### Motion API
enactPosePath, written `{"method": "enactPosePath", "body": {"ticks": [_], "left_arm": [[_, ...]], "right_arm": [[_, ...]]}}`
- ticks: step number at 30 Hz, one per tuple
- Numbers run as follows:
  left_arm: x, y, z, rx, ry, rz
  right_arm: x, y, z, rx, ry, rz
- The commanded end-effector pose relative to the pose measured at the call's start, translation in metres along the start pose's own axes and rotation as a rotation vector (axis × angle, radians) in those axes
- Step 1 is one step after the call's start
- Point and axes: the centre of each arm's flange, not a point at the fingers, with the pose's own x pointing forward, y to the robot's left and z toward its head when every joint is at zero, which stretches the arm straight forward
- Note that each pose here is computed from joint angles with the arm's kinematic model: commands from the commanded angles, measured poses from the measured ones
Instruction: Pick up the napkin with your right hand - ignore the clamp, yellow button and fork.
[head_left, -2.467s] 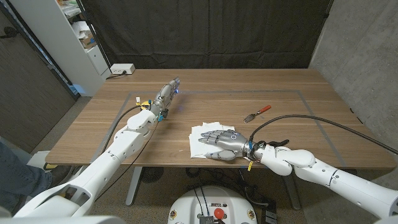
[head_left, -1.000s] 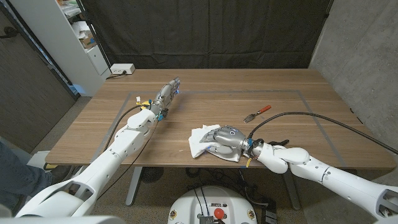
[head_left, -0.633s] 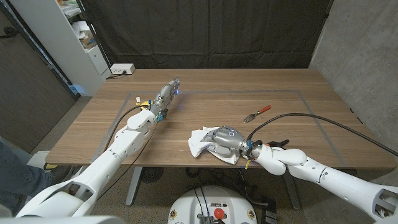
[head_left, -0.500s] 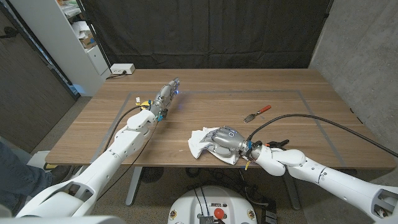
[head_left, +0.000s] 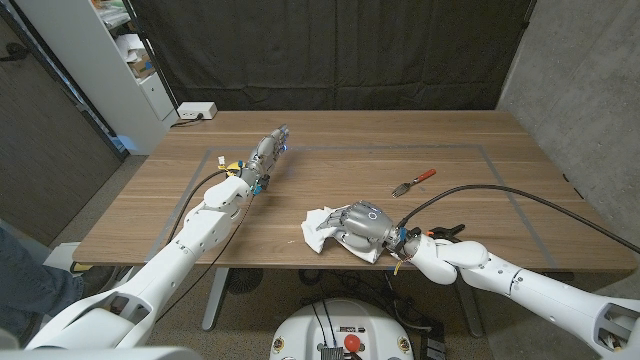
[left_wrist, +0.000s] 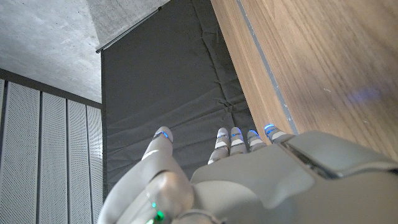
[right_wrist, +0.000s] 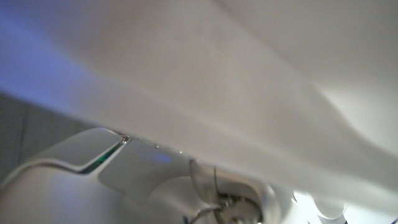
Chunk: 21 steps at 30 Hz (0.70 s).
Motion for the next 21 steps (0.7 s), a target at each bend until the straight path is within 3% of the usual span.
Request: {"method": "enactPosePath", "body": {"ticks": [1, 21], "left_arm": [[0.001, 0.000, 0.001, 0.000, -0.003, -0.004], [0.006, 0.000, 0.007, 0.008, -0.014, -0.016]], "right_arm": [[0.006, -0.008, -0.001, -0.012, -0.010, -0.056], [0.009, -0.034, 0.000, -0.027, -0.019, -0.139]]}}
